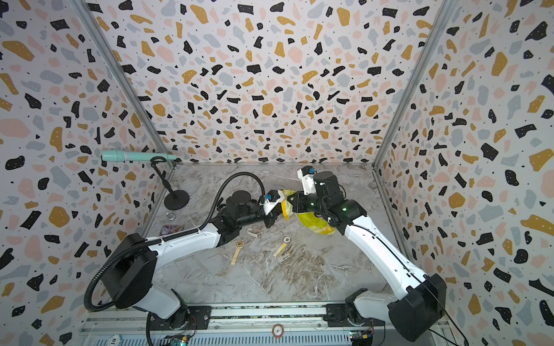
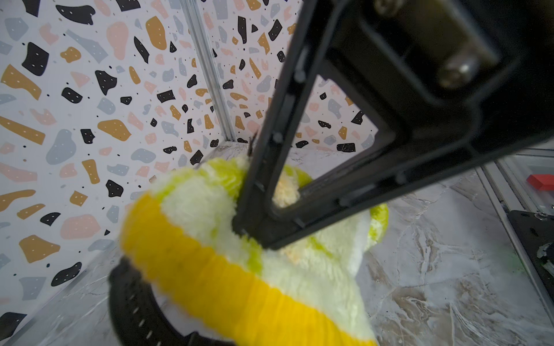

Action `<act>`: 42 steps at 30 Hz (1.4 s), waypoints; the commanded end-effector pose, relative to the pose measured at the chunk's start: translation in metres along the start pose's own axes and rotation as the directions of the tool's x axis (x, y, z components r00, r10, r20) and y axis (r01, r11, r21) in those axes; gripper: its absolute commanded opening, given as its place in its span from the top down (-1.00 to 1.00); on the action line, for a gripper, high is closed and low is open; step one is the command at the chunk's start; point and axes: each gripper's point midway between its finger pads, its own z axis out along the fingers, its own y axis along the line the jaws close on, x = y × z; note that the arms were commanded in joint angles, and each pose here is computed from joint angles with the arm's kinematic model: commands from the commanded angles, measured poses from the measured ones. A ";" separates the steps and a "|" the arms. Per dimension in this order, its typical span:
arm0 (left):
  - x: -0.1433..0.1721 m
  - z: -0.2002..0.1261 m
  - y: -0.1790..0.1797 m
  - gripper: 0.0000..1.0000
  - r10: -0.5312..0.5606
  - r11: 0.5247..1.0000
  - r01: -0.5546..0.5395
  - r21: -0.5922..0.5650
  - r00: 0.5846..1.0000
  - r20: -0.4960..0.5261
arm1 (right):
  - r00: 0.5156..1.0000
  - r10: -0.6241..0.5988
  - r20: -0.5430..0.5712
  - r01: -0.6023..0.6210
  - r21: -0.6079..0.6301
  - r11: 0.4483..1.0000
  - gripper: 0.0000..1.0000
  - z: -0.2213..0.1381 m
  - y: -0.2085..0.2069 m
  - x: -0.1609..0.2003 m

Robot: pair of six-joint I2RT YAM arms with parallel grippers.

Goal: Wipe the watch dial
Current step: Wipe the dirt from the watch dial.

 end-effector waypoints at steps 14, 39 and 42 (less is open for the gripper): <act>-0.056 -0.019 -0.020 1.00 0.132 0.988 -0.145 0.062 0.975 0.178 | 0.992 0.094 0.082 -0.108 0.191 0.976 1.00 -0.042 -0.068 -0.023; -0.058 -0.015 -0.004 1.00 0.130 0.991 -0.129 -0.014 0.978 0.164 | 1.000 -0.008 -0.007 0.008 0.051 0.999 1.00 -0.001 0.010 0.001; -0.070 -0.020 -0.003 1.00 0.136 0.991 -0.133 -0.031 0.969 0.208 | 0.999 0.022 -0.024 -0.019 0.093 0.995 1.00 0.006 -0.005 0.012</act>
